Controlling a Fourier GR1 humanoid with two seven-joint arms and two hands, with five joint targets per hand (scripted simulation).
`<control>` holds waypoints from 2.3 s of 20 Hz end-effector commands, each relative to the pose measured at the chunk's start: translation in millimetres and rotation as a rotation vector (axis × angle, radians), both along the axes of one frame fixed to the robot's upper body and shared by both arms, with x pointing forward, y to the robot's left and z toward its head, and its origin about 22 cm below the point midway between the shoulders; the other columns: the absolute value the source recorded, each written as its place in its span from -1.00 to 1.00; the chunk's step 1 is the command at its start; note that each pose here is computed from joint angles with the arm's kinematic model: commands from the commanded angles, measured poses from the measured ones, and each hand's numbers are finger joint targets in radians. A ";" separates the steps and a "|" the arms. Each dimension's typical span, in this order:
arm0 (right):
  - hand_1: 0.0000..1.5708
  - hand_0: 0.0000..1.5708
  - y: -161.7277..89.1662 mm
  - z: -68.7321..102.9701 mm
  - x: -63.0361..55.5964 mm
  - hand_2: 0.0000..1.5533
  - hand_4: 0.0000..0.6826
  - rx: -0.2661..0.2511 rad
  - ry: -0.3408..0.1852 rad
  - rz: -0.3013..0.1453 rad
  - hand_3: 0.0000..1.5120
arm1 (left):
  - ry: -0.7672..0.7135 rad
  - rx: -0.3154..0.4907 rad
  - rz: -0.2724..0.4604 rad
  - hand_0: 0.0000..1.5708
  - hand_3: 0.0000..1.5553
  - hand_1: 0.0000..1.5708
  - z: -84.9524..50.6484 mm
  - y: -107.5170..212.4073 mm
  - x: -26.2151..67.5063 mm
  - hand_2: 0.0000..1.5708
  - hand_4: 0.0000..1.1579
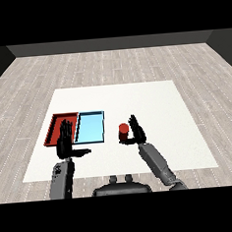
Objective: Pick the red can and put it in the red box
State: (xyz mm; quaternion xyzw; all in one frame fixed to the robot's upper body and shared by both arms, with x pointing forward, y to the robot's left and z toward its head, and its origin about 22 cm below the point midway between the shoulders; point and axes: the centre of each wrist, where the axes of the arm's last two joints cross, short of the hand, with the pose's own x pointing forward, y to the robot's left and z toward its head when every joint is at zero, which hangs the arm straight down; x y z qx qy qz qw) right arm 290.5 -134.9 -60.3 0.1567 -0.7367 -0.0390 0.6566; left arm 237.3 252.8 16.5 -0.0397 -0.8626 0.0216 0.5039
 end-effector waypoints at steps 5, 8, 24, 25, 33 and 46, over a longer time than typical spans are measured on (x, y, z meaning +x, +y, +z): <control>-1.00 -1.00 -3.0 -6.5 1.8 -1.00 -1.00 0.002 0.028 -0.042 -1.00 | 0.000 0.002 0.010 -1.00 -1.00 -1.00 -9.9 -5.1 -5.9 -1.00 -1.00; -1.00 -1.00 7.3 7.2 3.4 -1.00 -1.00 -0.021 0.043 -0.020 -1.00 | -0.004 -0.011 -0.011 -1.00 -1.00 -1.00 11.8 -7.8 -7.9 -1.00 -1.00; -1.00 -1.00 18.5 6.1 12.3 -1.00 -1.00 -0.017 0.053 0.000 -1.00 | -0.005 0.000 0.001 -1.00 -1.00 -1.00 8.4 4.5 12.5 -1.00 -1.00; -1.00 -1.00 29.2 -4.4 13.4 -1.00 -1.00 -0.015 0.039 -0.007 -1.00 | -0.012 -0.003 0.019 -1.00 -1.00 -1.00 -8.2 -7.4 2.5 -1.00 -1.00; -1.00 -1.00 27.0 -2.6 22.6 -1.00 -1.00 -0.034 0.066 0.026 -1.00 | -0.003 -0.018 -0.001 -1.00 -1.00 -1.00 5.4 4.4 7.5 -1.00 -1.00; 0.94 0.94 46.0 -1.0 35.0 0.93 0.44 -0.151 0.112 -0.069 0.93 | -0.025 -0.018 0.019 -1.00 -1.00 -1.00 9.7 1.1 -0.5 -1.00 -1.00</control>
